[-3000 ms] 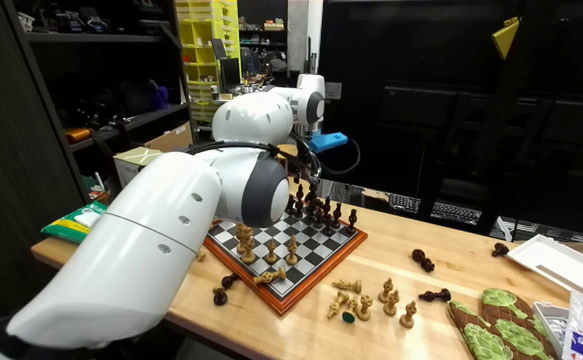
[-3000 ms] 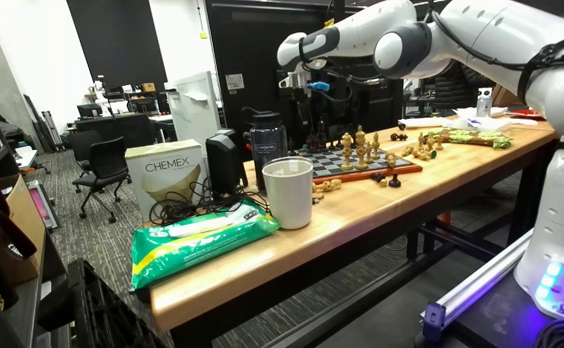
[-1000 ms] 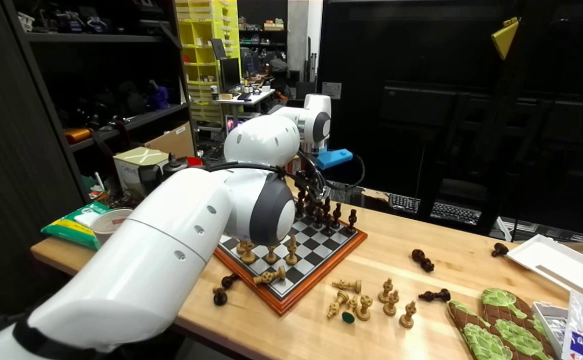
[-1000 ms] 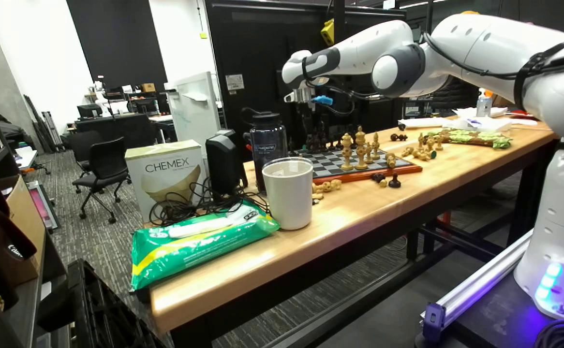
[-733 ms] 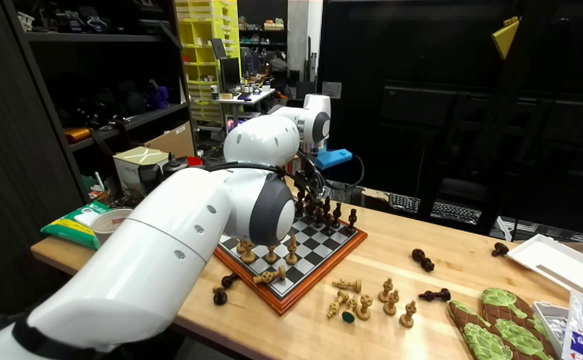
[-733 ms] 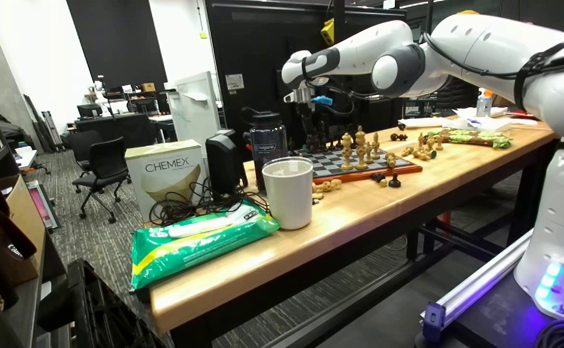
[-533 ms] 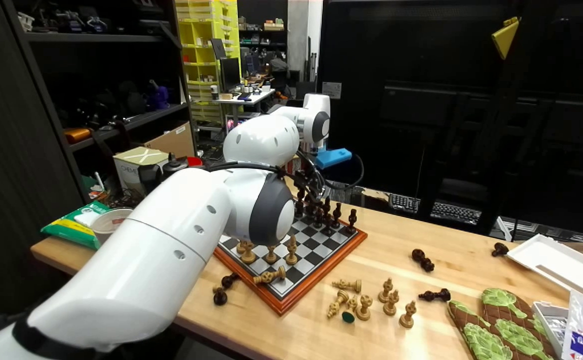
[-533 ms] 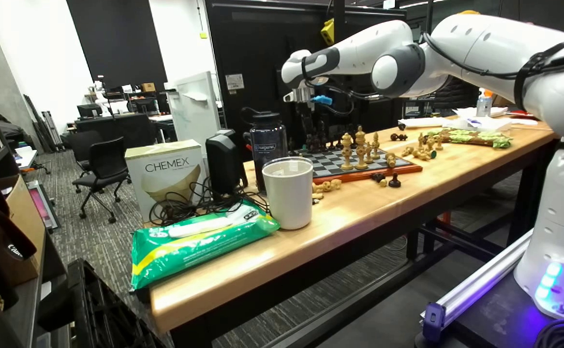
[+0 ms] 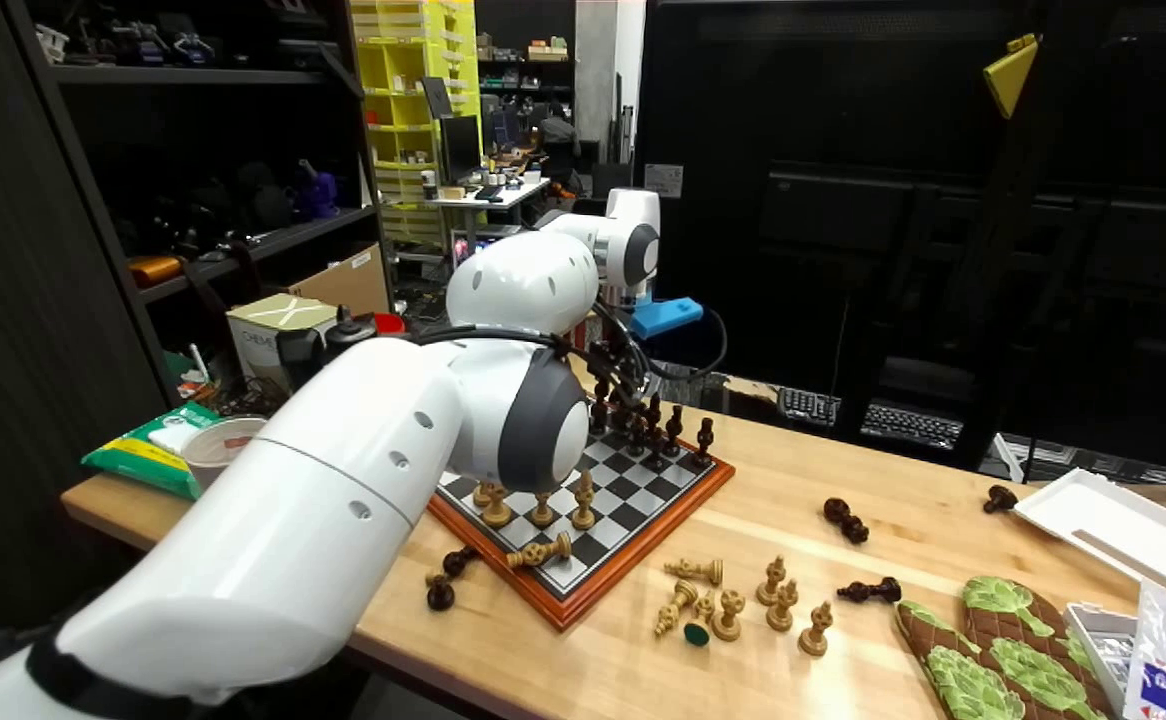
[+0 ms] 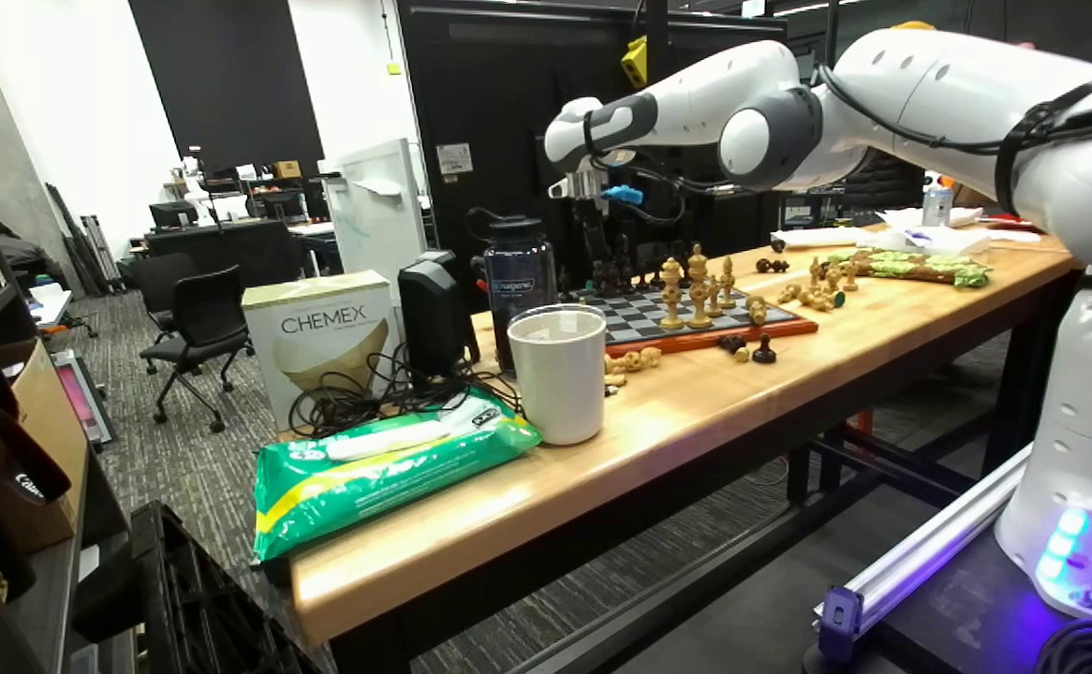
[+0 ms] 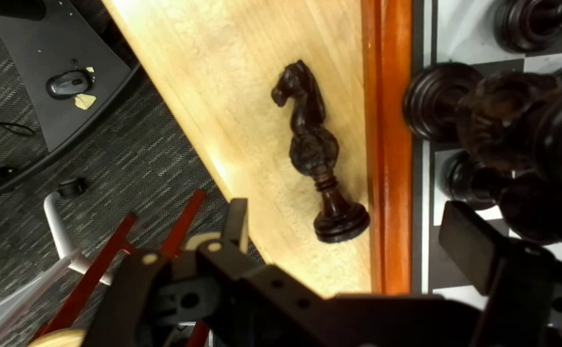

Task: Put the dark brown chess piece on the board

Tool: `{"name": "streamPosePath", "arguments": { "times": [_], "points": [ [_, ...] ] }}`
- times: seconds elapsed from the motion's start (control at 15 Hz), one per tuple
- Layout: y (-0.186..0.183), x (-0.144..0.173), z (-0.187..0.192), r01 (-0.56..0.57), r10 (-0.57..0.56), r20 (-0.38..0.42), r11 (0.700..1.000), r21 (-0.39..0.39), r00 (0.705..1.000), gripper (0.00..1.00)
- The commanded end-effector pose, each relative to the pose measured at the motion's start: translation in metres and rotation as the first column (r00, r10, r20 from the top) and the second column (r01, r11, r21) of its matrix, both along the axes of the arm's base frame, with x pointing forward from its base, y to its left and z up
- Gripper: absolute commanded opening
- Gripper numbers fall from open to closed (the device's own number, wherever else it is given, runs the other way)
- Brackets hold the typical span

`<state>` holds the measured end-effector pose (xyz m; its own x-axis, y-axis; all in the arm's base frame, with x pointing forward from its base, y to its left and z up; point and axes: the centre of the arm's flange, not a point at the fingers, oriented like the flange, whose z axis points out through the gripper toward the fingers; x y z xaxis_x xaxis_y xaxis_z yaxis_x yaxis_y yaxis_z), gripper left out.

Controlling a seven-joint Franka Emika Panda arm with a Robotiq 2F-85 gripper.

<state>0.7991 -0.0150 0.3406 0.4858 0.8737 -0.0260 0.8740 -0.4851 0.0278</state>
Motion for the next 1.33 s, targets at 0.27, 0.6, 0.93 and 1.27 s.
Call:
{"name": "streamPosePath", "arguments": {
  "times": [0.27,0.6,0.93,1.27],
  "points": [
    [0.005,0.045,-0.006,0.001,-0.001,-0.007,1.000,0.015,1.000,1.00],
    [0.009,0.045,-0.015,0.005,-0.005,-0.019,1.000,0.023,1.000,1.00],
    [0.011,0.044,-0.021,0.006,-0.005,-0.025,1.000,0.026,1.000,0.74],
    [0.016,0.042,-0.014,-0.001,0.002,-0.021,1.000,0.024,1.000,0.41]
  ]
}}
